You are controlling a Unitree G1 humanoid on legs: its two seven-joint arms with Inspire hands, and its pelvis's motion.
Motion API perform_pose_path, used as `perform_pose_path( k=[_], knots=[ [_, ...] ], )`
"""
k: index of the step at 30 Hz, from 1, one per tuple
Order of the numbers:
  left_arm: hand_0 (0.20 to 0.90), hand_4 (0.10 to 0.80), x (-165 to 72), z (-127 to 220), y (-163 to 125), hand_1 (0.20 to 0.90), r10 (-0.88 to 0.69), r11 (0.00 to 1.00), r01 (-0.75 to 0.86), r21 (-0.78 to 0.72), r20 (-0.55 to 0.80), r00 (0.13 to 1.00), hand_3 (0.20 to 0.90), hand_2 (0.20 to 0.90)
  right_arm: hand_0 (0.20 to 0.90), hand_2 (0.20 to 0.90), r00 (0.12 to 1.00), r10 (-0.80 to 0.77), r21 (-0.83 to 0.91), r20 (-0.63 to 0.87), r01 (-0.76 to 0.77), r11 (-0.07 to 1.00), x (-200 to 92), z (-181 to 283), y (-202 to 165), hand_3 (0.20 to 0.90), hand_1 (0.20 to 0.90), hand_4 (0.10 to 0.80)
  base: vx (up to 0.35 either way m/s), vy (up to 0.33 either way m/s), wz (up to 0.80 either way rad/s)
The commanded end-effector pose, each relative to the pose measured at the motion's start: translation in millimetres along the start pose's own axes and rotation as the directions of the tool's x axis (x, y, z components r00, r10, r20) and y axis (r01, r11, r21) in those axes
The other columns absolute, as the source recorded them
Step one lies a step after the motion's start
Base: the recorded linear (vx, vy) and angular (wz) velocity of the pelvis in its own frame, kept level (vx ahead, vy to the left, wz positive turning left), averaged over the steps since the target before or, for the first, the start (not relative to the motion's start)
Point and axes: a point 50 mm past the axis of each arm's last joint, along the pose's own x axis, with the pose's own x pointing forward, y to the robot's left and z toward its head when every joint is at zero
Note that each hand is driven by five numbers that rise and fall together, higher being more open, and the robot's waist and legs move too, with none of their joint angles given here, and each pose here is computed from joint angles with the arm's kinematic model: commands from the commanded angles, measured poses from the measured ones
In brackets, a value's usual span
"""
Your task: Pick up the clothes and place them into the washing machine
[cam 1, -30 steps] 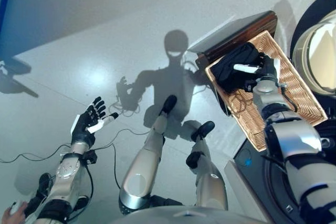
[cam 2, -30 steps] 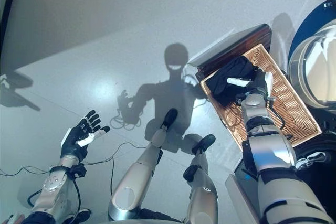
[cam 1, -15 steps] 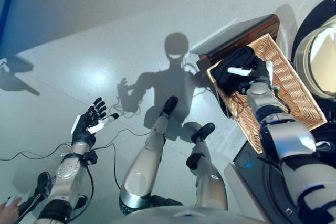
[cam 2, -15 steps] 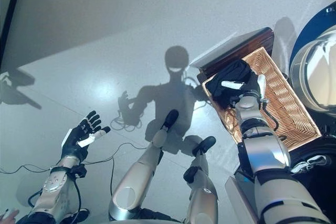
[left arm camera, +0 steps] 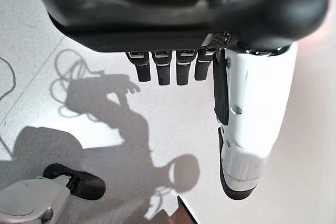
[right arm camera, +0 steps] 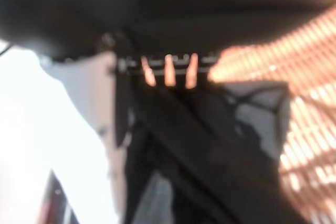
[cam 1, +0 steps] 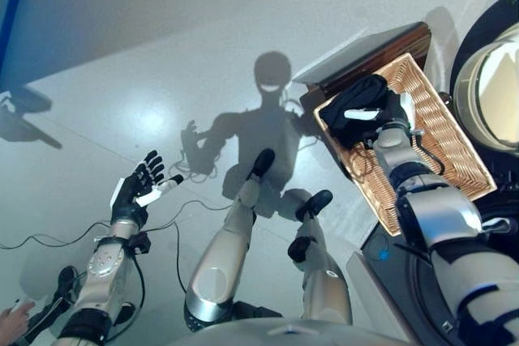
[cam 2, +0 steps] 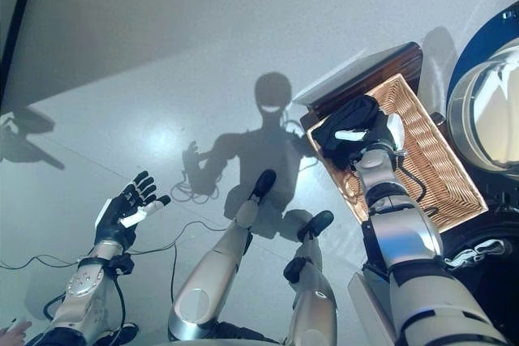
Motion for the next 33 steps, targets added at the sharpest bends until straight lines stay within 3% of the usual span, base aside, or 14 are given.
perform_pose_path(
  k=[1, 18, 27, 33],
  knots=[
    [0.9, 0.8, -17, 2, 23, 0.9, 0.081, 0.996, -0.082, 0.028, 0.025, 0.996, 0.9, 0.9, 0.2, 0.2, 0.995, 0.086, -0.101, 0.043, -0.081, 0.992, -8, 6, 28, 0.2, 0.2, 0.3, 0.0, 0.0, 0.0],
    [0.9, 0.8, -19, 1, 30, 0.9, 0.105, 0.993, -0.106, 0.059, 0.016, 0.994, 0.9, 0.9, 0.2, 0.2, 0.999, 0.044, -0.057, 0.02, -0.043, 0.997, -7, 7, 23, 0.2, 0.2, 0.3, 0.0, 0.0, 0.0],
    [0.9, 0.8, -22, -3, 33, 0.9, 0.11, 0.992, -0.11, 0.063, -0.003, 0.994, 0.9, 0.9, 0.2, 0.2, 0.995, -0.07, 0.001, -0.069, 0.07, 0.998, 0, -27, -16, 0.2, 0.2, 0.3, -0.005, -0.002, -0.04],
    [0.9, 0.8, -24, -13, 31, 0.9, 0.109, 0.992, -0.106, 0.062, -0.042, 0.993, 0.9, 0.9, 0.2, 0.2, 0.978, -0.162, 0.167, -0.133, 0.183, 0.969, 2, -46, -46, 0.2, 0.2, 0.3, 0.0, -0.007, -0.05]
  ],
)
